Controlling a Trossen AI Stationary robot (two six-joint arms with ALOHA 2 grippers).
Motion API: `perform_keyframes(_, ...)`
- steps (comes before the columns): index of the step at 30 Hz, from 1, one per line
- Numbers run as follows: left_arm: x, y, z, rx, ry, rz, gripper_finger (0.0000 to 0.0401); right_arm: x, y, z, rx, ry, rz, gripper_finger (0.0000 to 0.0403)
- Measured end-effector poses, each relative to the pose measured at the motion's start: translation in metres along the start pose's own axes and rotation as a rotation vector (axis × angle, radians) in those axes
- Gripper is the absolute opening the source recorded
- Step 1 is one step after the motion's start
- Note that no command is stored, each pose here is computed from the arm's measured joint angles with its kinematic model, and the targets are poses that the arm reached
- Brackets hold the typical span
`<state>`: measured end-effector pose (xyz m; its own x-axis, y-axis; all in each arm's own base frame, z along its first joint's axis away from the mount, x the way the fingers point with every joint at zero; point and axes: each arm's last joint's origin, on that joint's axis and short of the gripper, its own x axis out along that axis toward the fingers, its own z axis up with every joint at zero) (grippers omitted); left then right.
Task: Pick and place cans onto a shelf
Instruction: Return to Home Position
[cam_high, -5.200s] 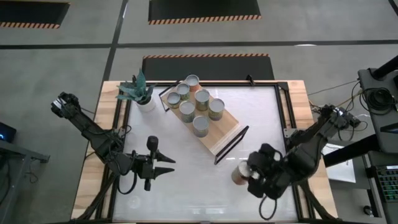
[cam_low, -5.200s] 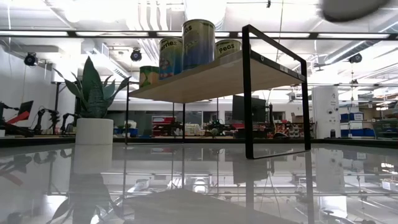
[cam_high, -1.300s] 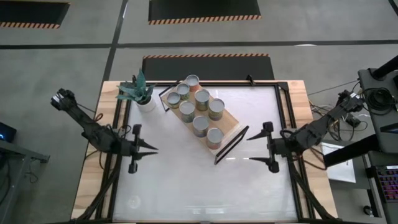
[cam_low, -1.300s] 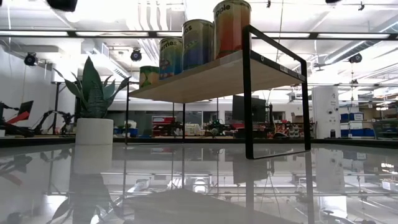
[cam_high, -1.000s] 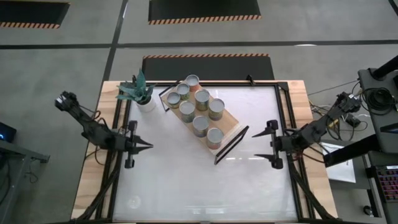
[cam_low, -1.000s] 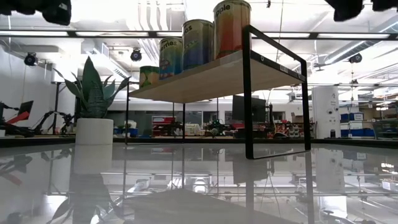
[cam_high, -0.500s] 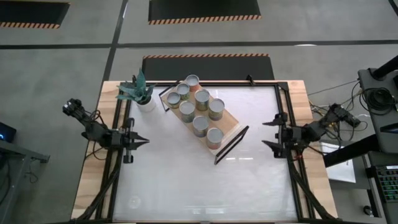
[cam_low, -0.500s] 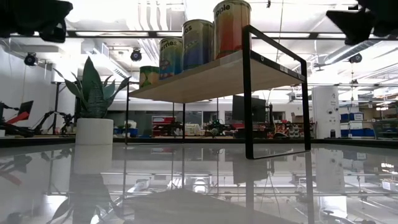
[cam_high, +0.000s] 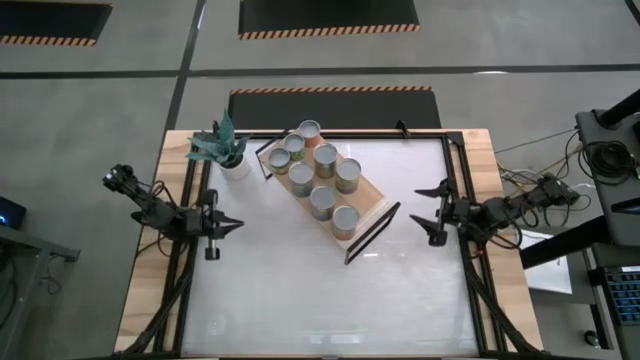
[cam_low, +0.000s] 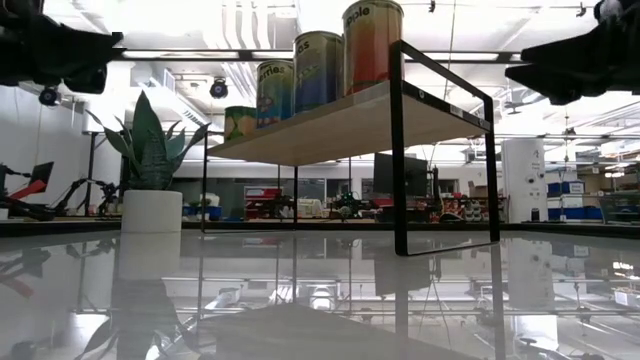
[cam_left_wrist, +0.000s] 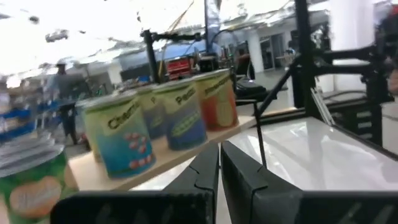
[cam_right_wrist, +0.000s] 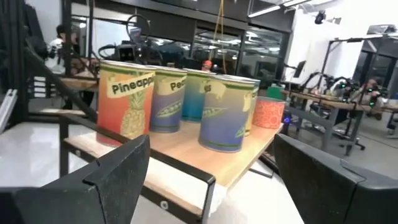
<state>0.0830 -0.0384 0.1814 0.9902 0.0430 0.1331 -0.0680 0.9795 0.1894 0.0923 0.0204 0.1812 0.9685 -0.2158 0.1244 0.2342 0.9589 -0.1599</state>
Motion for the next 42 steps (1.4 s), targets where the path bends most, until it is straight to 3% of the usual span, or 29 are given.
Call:
perform_keyframes(6, 0.0000, 0.0024, 0.0033, -0.056, 0.004, 0.048, 0.0000, 0.0001, -0.0016, 0.0010, 0.001, 0.002, -0.037, 0.0325)
perform_keyframes(42, 0.0001, 0.0023, 0.0036, -0.054, 0.006, 0.045, 0.0000, 0.0003, -0.0013, 0.0016, 0.016, 0.001, -0.027, 0.0325)
